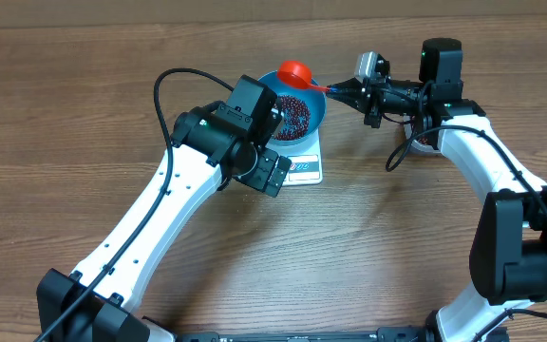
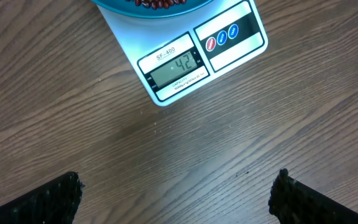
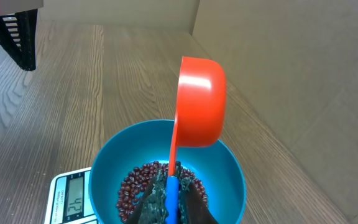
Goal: Scoop item into bowl and weigh 150g on scale
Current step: 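Hold the emptied red cup tilted over the teal bowl, then move the red cup with the right gripper back toward the bean tub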
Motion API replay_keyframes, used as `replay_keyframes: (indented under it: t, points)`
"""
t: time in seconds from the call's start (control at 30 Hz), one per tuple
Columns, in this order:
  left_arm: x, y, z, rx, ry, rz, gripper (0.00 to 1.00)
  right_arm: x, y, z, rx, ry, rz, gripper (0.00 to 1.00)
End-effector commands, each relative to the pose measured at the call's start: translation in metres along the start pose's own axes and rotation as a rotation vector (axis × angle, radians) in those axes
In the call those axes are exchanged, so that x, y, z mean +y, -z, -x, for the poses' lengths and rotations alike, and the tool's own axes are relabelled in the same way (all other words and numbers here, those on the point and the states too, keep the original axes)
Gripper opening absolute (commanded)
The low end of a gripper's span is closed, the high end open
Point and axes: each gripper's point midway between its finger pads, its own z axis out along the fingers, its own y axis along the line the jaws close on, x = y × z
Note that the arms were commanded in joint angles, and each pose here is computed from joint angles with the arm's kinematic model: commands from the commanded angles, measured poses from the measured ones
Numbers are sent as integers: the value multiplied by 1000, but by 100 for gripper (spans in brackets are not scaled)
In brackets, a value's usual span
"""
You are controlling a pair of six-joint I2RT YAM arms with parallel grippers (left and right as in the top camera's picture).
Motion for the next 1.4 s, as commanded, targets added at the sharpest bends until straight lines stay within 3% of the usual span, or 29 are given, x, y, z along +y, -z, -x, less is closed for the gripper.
replay_keyframes:
  t: [0.0,0.5,0.63,0.77,0.93,1.2,1.37]
  points:
    - [0,6,2,-17,-17,2,100,-4,1,2,-4,40,-8,4]
    - [0,6,2,-17,-18,2,100,-18,2,24,-67,252,-50,4]
    - [0,6,2,-17,-17,2,100,-11,7,50,-158,345,-10,4]
    - [0,6,2,-17,-18,2,100,-15,9,58,-176,304,-22,4]
    - [0,6,2,-17,-18,2,100,-27,28,56,-173,-22,-35,4]
    - [0,6,2,-17,-18,2,100,-77,114,33,-261,-1030,-145,3]
    - [0,6,2,-17,-17,2,99,-87,171,15,-307,-1189,-197,4]
